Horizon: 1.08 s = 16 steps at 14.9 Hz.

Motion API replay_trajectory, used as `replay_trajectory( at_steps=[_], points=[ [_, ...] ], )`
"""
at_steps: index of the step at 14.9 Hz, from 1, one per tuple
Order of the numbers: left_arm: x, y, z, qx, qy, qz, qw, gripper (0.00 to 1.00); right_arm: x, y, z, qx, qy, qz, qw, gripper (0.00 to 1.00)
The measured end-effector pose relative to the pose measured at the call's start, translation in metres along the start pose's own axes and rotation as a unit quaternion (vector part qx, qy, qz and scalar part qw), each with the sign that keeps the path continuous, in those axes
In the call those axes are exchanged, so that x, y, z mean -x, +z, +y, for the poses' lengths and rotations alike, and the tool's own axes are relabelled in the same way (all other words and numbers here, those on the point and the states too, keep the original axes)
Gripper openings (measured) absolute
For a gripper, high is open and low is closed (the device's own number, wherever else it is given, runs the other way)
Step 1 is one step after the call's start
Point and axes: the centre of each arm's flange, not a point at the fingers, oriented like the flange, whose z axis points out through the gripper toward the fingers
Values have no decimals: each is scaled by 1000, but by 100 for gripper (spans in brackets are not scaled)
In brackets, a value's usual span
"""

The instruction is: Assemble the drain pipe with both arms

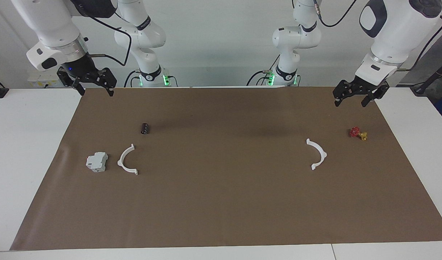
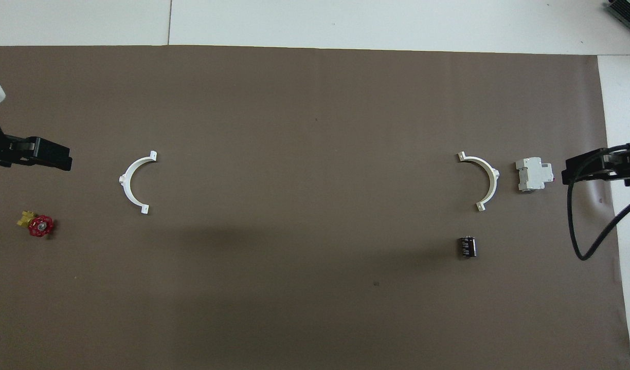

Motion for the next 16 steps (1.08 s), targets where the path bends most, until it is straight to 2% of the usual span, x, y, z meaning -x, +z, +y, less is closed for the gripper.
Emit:
replay_trajectory(
  at_steps=[10,12,16],
  points=[
    [3,-5,-9,0,-8,3,1000,100,2,-4,1,0,1,4,1000,100],
    [6,-10,-10,0,-9,6,1000,100,-2,-3,1,-1,0,21,1000,100],
    [10,-16,-10,0,-9,9,1000,100,-19,46,0,-26,-21,42,999,100]
  ],
)
